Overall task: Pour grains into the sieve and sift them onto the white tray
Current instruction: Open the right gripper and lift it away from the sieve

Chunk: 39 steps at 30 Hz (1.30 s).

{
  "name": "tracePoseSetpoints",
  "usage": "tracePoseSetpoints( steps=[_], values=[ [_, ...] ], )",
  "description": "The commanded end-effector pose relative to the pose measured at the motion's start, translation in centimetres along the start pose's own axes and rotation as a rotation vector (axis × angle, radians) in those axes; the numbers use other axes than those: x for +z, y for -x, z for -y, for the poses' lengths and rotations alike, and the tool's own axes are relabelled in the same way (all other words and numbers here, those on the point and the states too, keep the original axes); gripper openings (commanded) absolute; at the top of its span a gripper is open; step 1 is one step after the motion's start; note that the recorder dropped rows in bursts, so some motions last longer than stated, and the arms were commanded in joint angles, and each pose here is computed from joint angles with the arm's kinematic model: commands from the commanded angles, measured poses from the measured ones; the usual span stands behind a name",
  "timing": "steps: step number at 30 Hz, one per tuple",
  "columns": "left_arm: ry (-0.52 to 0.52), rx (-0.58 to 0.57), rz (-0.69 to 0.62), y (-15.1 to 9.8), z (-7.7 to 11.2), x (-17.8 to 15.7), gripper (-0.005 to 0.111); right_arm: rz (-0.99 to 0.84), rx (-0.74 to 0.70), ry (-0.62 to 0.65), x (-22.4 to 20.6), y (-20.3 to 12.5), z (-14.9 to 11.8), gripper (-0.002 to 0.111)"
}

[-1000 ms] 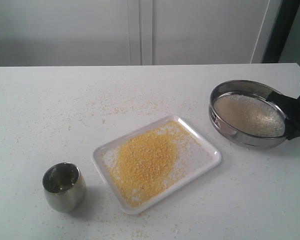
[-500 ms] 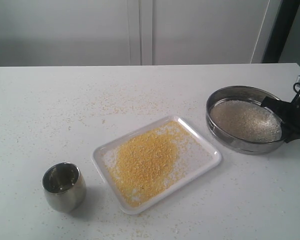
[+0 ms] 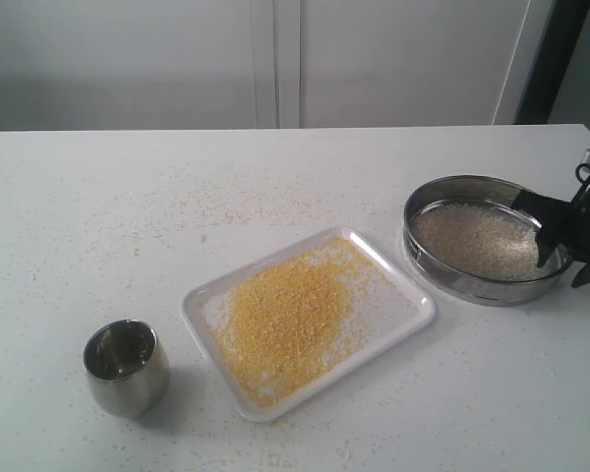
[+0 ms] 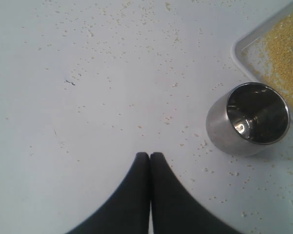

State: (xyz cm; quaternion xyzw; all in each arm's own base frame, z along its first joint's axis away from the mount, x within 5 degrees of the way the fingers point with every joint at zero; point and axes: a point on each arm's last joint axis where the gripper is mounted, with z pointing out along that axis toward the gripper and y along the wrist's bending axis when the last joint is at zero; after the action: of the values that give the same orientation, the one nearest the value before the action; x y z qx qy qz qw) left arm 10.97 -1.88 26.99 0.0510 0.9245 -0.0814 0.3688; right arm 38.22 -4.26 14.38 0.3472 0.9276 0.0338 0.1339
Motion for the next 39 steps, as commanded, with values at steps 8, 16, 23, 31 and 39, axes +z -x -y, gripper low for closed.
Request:
tracePoseSetpoints(
  steps=[8, 16, 23, 31, 39],
  values=[
    [-0.002, -0.006, -0.005, -0.2, 0.0, 0.0, 0.0, 0.077, -0.052, 0.044, -5.7, 0.4, -0.2, 0.044],
    [-0.002, -0.006, -0.005, -0.2, 0.0, 0.0, 0.0, 0.086, -0.189, 0.05, -9.8, -0.4, 0.1, 0.027],
    [-0.002, -0.006, -0.005, -0.2, 0.0, 0.0, 0.0, 0.051, -0.289, 0.039, -12.1, -1.5, 0.5, 0.002],
    [-0.002, -0.006, -0.005, -0.2, 0.0, 0.0, 0.0, 0.05, -0.439, 0.063, -15.3, -3.3, 0.0, 0.0],
    [-0.002, -0.006, -0.005, -0.2, 0.0, 0.0, 0.0, 0.065, -0.566, 0.115, -17.6, -6.5, -0.2, 0.0]
  ],
)
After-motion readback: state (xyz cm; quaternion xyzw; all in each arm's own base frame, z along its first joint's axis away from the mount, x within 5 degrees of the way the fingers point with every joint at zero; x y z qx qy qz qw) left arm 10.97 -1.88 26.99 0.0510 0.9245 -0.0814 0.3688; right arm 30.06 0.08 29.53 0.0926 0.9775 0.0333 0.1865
